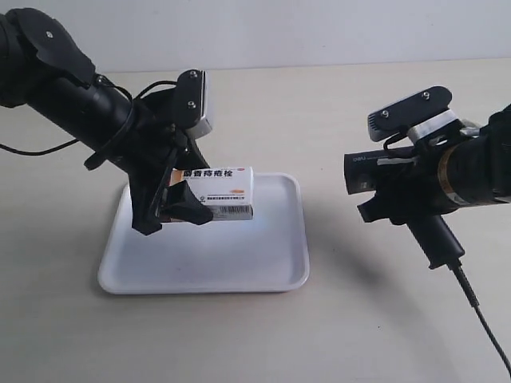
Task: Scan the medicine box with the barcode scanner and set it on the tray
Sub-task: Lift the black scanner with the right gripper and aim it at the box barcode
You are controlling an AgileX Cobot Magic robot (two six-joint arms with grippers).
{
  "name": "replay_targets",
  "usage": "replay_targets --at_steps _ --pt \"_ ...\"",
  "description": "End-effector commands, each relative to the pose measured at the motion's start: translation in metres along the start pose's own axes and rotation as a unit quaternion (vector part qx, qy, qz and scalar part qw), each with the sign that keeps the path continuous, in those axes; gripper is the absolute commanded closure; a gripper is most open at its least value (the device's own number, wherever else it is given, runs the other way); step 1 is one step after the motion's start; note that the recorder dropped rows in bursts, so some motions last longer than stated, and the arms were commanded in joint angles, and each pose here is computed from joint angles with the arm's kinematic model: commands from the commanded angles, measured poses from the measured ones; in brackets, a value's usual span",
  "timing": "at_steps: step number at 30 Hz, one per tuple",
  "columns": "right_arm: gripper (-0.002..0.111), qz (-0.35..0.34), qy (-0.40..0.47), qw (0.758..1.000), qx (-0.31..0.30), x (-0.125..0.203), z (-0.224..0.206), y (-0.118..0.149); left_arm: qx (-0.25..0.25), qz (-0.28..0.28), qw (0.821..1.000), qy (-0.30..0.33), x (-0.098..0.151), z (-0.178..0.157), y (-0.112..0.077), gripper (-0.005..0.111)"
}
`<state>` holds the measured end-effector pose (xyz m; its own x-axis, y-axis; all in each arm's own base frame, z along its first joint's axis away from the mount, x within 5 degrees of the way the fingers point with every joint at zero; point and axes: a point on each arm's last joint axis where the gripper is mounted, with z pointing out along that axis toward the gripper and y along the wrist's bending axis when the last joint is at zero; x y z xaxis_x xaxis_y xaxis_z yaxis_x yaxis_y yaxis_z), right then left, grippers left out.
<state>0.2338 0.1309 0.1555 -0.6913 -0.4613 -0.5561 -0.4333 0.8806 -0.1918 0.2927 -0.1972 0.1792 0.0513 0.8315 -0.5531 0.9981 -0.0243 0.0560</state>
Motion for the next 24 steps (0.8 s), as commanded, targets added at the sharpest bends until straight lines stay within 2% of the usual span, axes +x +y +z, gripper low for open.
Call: replay_targets --at_steps 1,19,24 --pt "0.108 0.002 -0.017 1.0 0.006 -0.004 -0.012 -0.003 -0.007 -0.003 1.0 0.003 0.004 0.007 0.002 0.107" --pt "0.108 -0.008 -0.018 1.0 -0.02 -0.005 -0.017 0.001 -0.03 0.022 0.999 0.009 0.012 0.013 0.011 0.107" --pt "0.108 -0.02 -0.024 0.999 -0.024 -0.007 -0.018 0.001 -0.029 0.036 0.999 -0.024 0.014 0.01 0.012 0.107"
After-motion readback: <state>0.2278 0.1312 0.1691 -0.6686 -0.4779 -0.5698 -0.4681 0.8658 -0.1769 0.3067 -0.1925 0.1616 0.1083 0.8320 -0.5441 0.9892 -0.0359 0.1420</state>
